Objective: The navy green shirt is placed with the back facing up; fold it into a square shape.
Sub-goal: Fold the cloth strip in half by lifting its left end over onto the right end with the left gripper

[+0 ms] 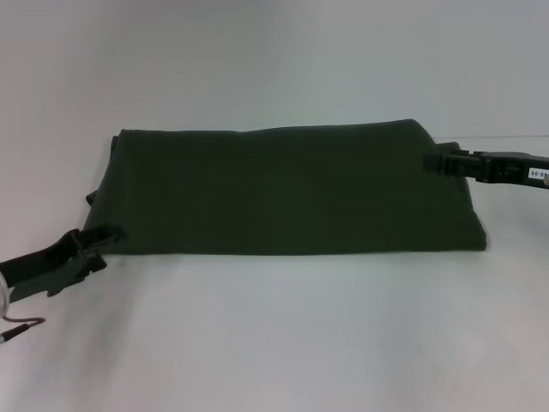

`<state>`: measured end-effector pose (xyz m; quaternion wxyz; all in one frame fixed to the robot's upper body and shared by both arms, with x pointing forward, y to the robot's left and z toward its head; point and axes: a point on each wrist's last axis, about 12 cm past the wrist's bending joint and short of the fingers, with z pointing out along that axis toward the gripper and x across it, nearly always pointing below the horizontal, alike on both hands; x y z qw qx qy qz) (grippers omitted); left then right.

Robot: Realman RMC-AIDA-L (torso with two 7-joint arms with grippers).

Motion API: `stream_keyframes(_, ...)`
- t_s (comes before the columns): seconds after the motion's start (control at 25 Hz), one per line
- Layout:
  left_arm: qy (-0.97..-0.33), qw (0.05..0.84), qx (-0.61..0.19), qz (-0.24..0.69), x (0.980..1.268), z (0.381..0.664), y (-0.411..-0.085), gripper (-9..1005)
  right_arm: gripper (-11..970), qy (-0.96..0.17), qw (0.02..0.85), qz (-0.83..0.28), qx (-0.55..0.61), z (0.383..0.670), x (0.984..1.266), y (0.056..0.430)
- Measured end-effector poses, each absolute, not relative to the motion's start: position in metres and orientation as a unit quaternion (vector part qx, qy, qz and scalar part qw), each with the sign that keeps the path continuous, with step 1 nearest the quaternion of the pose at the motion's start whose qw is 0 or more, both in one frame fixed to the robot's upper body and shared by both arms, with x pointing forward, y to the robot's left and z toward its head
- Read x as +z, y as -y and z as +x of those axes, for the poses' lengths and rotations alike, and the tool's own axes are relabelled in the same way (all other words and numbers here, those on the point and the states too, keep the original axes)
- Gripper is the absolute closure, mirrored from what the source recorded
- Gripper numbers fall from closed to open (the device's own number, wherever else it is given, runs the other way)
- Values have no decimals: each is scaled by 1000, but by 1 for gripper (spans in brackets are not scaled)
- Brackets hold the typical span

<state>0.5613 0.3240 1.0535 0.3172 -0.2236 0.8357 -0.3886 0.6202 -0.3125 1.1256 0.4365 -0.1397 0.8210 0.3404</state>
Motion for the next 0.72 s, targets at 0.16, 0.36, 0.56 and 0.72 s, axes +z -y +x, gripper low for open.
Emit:
stream_keyframes(0.16,-835,310,-383,-244,1051,561,-326,310,215,-820,438,-137,342,620,1126,312)
stream_keyframes(0.36,-836,304,-376,-260,1049,563,-326,311,215,-820,438,-129,345,621,1127,313)
stream_keyframes(0.56,-834,304,-370,-275,1048,565,-328,312,216,-818,441,-124,348,621,1127,312)
stream_keyframes(0.72,-829,301,-370,-290,1048,566,-329,313,216,-816,443,-121,351,622,1128,312)
